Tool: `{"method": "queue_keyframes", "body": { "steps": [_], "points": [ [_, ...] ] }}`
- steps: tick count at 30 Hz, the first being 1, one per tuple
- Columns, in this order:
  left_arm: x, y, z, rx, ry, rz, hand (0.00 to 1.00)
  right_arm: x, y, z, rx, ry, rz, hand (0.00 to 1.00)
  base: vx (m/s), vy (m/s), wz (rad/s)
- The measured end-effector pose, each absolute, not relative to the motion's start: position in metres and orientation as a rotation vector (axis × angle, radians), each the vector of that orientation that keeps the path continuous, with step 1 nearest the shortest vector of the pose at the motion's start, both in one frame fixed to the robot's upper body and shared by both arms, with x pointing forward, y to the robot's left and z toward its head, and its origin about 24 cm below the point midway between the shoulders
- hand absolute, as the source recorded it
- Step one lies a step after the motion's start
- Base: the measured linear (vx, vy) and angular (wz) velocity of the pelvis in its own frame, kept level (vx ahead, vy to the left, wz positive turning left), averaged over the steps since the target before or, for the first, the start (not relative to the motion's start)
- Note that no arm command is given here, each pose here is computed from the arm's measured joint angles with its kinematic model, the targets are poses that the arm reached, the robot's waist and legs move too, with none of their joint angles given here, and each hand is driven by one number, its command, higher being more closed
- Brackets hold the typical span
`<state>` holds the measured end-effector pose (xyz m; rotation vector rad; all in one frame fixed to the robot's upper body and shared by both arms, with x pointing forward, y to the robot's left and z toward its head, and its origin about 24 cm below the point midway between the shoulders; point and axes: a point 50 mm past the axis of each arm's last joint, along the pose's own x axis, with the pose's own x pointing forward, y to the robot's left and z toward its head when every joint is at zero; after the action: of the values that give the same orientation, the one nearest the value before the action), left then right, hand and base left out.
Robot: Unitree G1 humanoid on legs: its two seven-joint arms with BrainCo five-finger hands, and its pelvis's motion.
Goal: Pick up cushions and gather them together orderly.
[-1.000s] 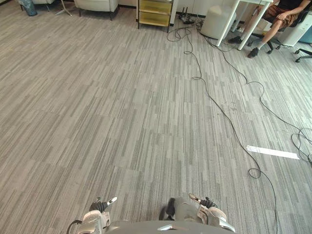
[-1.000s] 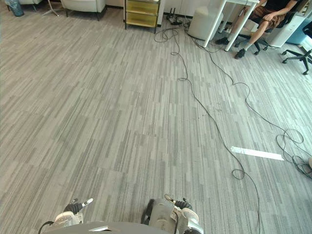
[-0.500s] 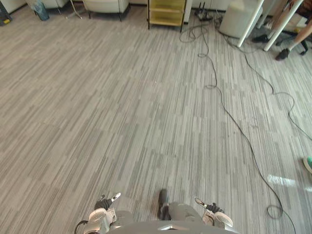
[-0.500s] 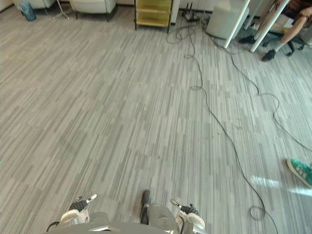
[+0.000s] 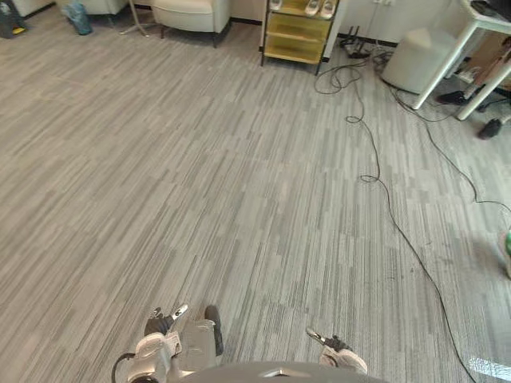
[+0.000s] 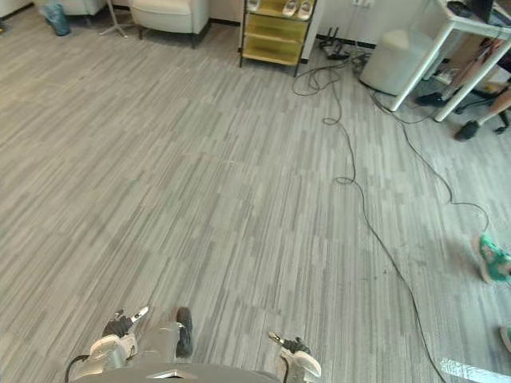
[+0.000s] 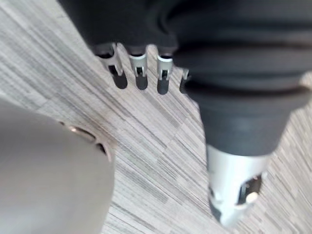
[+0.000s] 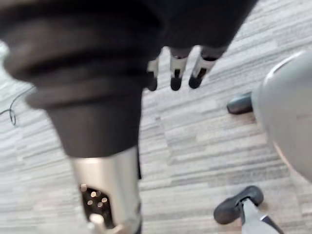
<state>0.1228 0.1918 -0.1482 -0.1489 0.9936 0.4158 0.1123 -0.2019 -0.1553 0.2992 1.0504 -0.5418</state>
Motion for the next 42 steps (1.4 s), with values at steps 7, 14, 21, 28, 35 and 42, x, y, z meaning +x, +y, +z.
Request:
{"method": "queue_keyframes", "body": {
  "steps": [7,14,21,28,35,42],
  "points": [
    [0.109,0.195,-0.156,-0.053,1.084,0.344,0.0,0.111,-0.211,-0.155,0.229,1.062,-0.516,0.0,0.48,0.161,0.03],
    [0.109,0.194,-0.156,-0.027,1.096,0.328,0.0,0.116,-0.22,-0.152,0.247,1.026,-0.56,0.0,0.51,-0.084,0.54],
    [0.1,0.179,-0.16,-0.115,1.12,0.347,0.0,0.097,-0.24,-0.152,0.232,1.048,-0.641,0.0,0.6,-0.284,0.12],
    [0.117,0.183,-0.153,-0.111,1.042,0.348,0.0,0.093,-0.239,-0.154,0.224,1.071,-0.635,0.0,0.45,-0.122,-0.14],
    [0.125,0.182,-0.148,-0.107,0.997,0.338,0.0,0.102,-0.234,-0.153,0.232,1.063,-0.617,0.0,0.45,0.143,-0.36],
    [0.122,0.203,-0.148,-0.046,1.016,0.354,0.0,0.116,-0.213,-0.153,0.234,1.052,-0.53,0.0,0.5,0.226,-0.46]
  ]
}}
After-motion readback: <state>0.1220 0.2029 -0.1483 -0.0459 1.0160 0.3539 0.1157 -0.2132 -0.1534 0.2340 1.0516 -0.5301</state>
